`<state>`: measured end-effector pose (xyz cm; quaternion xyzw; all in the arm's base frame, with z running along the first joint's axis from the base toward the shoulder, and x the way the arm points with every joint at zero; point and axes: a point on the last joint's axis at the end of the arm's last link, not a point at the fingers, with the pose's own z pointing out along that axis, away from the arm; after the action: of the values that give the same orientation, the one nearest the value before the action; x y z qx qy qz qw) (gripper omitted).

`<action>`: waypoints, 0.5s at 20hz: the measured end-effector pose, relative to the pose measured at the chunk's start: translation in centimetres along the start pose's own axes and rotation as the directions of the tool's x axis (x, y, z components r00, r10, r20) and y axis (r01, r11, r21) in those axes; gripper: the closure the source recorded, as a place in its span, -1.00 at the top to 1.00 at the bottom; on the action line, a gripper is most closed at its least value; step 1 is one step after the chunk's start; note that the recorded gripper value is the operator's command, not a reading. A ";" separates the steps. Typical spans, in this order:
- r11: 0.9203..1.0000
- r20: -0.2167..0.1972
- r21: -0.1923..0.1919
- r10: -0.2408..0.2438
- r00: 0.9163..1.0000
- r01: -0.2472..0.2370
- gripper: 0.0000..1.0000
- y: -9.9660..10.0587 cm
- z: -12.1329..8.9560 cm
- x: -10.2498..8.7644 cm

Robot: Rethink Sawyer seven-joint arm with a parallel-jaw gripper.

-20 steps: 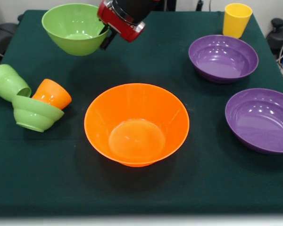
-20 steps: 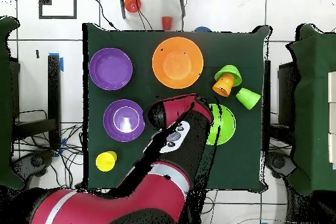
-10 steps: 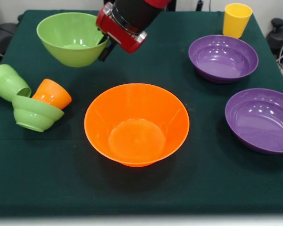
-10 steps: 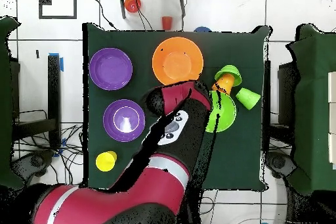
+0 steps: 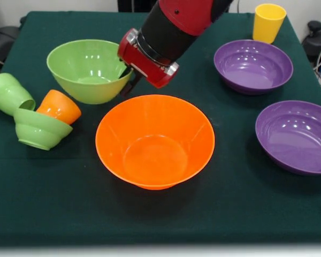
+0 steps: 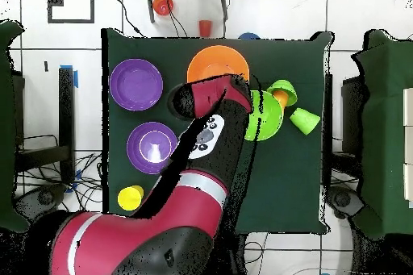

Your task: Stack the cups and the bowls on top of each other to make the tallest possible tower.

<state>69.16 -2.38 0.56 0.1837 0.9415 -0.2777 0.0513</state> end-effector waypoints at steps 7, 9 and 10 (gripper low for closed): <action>1.000 -0.005 -0.012 0.001 1.000 -0.001 -1.00 2.4 -0.3 -0.2; 1.000 -0.011 -0.003 0.001 1.000 -0.001 -1.00 3.0 -0.5 -0.1; 1.000 -0.011 -0.001 0.002 1.000 -0.002 -1.00 3.2 -0.7 -0.2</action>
<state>70.50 0.42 -0.43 0.1861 0.9417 -0.2763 0.0465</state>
